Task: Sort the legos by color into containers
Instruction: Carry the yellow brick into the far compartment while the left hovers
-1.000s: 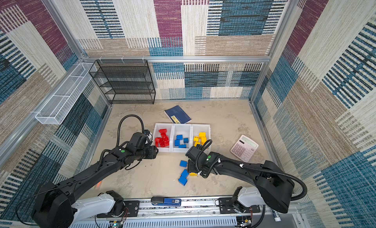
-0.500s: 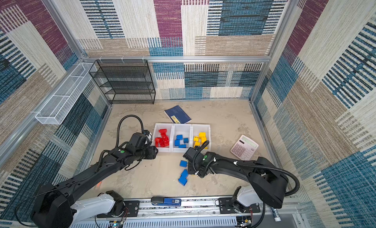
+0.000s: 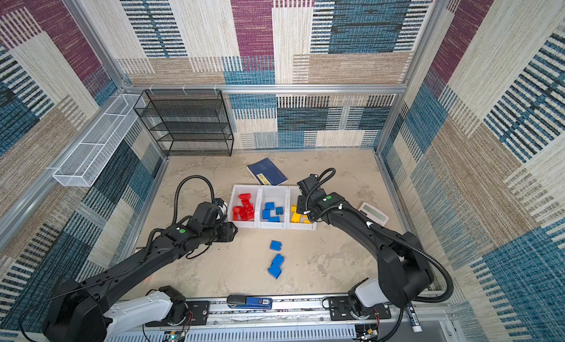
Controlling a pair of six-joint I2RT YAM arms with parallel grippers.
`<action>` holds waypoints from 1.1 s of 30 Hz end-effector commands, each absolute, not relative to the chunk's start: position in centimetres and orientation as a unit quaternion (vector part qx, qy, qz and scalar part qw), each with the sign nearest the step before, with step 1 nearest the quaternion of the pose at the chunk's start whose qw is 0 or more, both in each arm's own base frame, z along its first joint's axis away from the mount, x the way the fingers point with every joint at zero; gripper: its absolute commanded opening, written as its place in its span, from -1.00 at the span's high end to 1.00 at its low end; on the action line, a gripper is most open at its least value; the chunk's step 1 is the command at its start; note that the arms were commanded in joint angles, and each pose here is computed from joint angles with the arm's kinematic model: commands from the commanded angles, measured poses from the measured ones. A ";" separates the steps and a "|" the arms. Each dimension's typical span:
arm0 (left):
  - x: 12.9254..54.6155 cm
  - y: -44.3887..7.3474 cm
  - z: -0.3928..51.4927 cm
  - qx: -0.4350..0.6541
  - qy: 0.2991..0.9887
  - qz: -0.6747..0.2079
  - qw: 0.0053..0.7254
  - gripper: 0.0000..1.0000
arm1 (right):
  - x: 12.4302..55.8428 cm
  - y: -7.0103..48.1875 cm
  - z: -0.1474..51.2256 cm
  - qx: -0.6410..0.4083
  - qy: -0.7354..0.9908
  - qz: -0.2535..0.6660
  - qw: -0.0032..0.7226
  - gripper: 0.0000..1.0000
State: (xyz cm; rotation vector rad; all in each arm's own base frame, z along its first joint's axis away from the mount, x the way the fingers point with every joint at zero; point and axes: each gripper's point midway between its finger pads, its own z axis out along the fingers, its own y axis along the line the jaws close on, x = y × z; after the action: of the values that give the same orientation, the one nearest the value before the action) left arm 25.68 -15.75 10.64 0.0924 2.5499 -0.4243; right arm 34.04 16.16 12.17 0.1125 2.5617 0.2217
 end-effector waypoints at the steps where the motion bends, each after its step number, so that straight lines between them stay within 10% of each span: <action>1: 25.3 -16.0 10.5 0.028 0.948 -0.171 0.266 -0.16 | 35.8 17.1 12.7 0.019 0.947 0.093 0.305 0.22; 9: 24.9 -16.4 10.1 0.026 0.950 -0.179 0.254 -0.17 | 35.2 16.0 12.5 0.025 0.950 0.072 0.302 -0.50; 33: 23.9 -22.6 9.4 0.126 0.951 -0.174 0.223 -0.17 | 32.1 14.3 12.7 0.052 0.947 0.085 0.305 -0.58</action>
State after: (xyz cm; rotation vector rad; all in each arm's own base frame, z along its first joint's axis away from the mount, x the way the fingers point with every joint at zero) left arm 23.51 -21.38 9.11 0.3028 2.6436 -0.4950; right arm 32.23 14.49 12.42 0.1114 2.5195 0.2146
